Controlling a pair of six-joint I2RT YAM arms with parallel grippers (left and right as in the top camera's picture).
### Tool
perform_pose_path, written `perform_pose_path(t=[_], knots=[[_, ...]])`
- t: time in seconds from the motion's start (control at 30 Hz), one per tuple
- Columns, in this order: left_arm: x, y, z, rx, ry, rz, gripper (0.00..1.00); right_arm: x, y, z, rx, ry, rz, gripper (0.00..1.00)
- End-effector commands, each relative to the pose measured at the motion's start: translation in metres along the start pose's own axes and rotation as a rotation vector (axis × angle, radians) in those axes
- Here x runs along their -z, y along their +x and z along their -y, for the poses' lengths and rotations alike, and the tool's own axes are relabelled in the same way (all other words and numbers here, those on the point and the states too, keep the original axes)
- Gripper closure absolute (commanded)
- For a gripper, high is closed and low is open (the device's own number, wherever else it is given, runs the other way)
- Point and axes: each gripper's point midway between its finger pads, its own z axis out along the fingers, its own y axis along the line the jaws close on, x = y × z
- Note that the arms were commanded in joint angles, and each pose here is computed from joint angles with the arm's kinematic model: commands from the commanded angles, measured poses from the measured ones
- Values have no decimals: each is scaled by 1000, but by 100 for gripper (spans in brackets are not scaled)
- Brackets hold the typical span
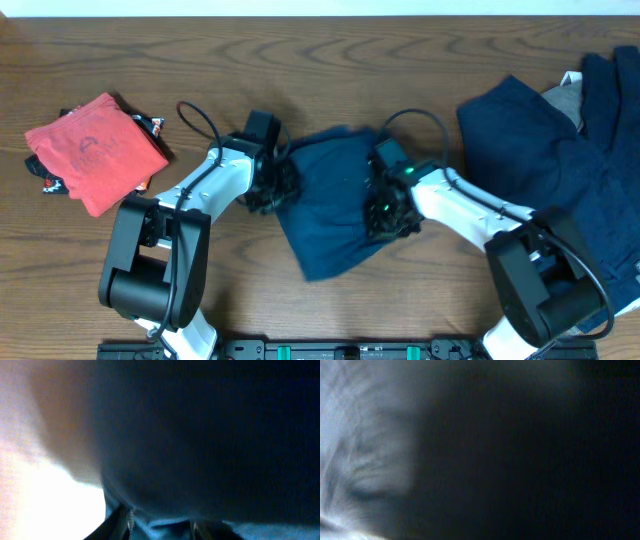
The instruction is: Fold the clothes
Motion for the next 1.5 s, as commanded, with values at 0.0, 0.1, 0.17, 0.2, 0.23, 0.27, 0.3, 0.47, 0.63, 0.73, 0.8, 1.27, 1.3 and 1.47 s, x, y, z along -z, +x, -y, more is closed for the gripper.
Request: perform_pose_path(t=[0.0,0.1,0.17,0.2,0.23,0.27,0.3,0.47,0.63,0.73,0.8,1.27,1.3,1.47], knots=[[-8,47,-13,55,-11,-214,61,12,-51,73,-130,261,206,72],[2,63,-8,75,22,-278,59,34,-96,81,-92,228,335,68],[13,66,0,64,61,-268,57,48,-114,74,-53,168,371,66],[19,64,3,53,76,-248,55,54,-121,69,-38,141,382,66],[30,60,9,28,106,-200,54,61,-125,64,-27,119,386,65],[37,56,14,6,128,-157,52,64,-126,62,-24,113,383,64],[46,48,17,-28,143,-94,47,66,-126,60,-21,110,378,64],[96,-9,33,-293,155,319,4,60,-111,57,-12,124,318,59],[118,-50,48,-540,163,526,2,56,-99,57,-11,138,268,56],[106,-65,47,-592,172,519,2,55,-95,58,-14,142,253,55],[91,-67,49,-631,211,474,2,55,-94,59,-18,144,247,55],[-10,-31,44,-566,424,56,14,55,-92,59,-26,145,240,55],[-12,-28,43,-559,433,38,27,55,-92,59,-26,145,240,55],[-14,-26,45,-564,435,32,94,54,-92,59,-26,146,239,55]])
